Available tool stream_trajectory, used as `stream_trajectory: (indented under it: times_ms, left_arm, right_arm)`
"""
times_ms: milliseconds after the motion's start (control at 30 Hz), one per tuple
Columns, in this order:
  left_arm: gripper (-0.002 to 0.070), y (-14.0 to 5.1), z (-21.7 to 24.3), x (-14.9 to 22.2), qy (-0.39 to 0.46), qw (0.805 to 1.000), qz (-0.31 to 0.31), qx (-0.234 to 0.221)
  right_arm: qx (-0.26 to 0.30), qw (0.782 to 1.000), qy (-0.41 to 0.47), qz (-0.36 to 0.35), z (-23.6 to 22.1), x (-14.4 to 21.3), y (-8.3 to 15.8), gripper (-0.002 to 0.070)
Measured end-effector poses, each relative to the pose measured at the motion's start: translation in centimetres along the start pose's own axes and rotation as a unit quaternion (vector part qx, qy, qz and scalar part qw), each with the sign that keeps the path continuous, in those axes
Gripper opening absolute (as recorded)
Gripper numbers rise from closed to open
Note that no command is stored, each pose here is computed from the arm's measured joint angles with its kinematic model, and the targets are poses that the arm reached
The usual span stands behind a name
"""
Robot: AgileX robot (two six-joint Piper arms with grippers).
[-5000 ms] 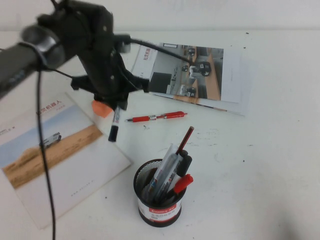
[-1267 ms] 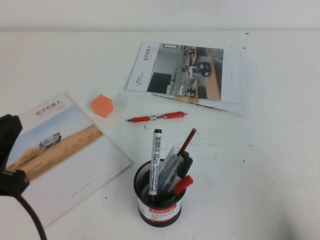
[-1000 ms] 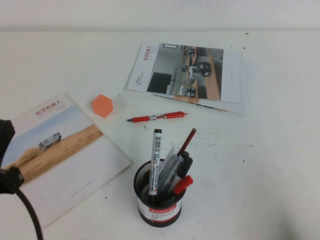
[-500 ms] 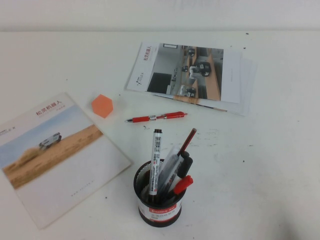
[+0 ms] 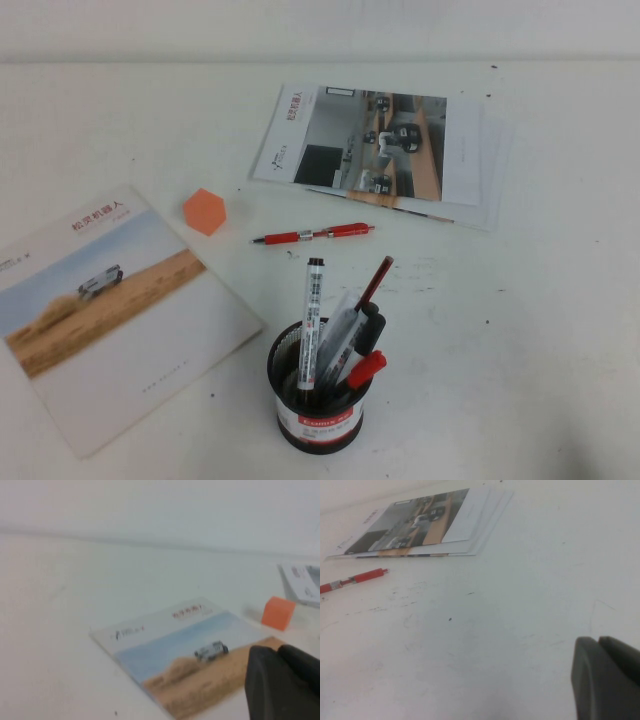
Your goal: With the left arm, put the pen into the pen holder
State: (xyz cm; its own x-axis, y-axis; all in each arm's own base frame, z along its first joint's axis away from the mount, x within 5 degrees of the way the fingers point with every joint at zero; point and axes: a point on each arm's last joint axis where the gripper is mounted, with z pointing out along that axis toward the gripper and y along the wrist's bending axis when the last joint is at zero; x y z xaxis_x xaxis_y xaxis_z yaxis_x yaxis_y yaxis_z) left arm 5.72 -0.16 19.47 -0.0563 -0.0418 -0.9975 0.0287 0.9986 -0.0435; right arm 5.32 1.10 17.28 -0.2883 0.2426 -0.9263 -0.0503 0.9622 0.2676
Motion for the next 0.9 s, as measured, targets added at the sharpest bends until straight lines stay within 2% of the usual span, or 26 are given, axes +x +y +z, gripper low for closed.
stream_trajectory:
  times_ms: [333, 900]
  left_arm:
    - [-0.0001, 0.0, -0.3, 2.0, 0.113, 0.993, -0.029, -0.002]
    - [-0.0001, 0.0, -0.4, 2.1, 0.118, 0.993, -0.03, -0.002]
  right_arm:
    - [0.0, 1.0, 0.0, 0.0, 0.0, 0.0, 0.0, -0.0022]
    - [0.0, 1.0, 0.0, 0.0, 0.0, 0.0, 0.0, -0.0022]
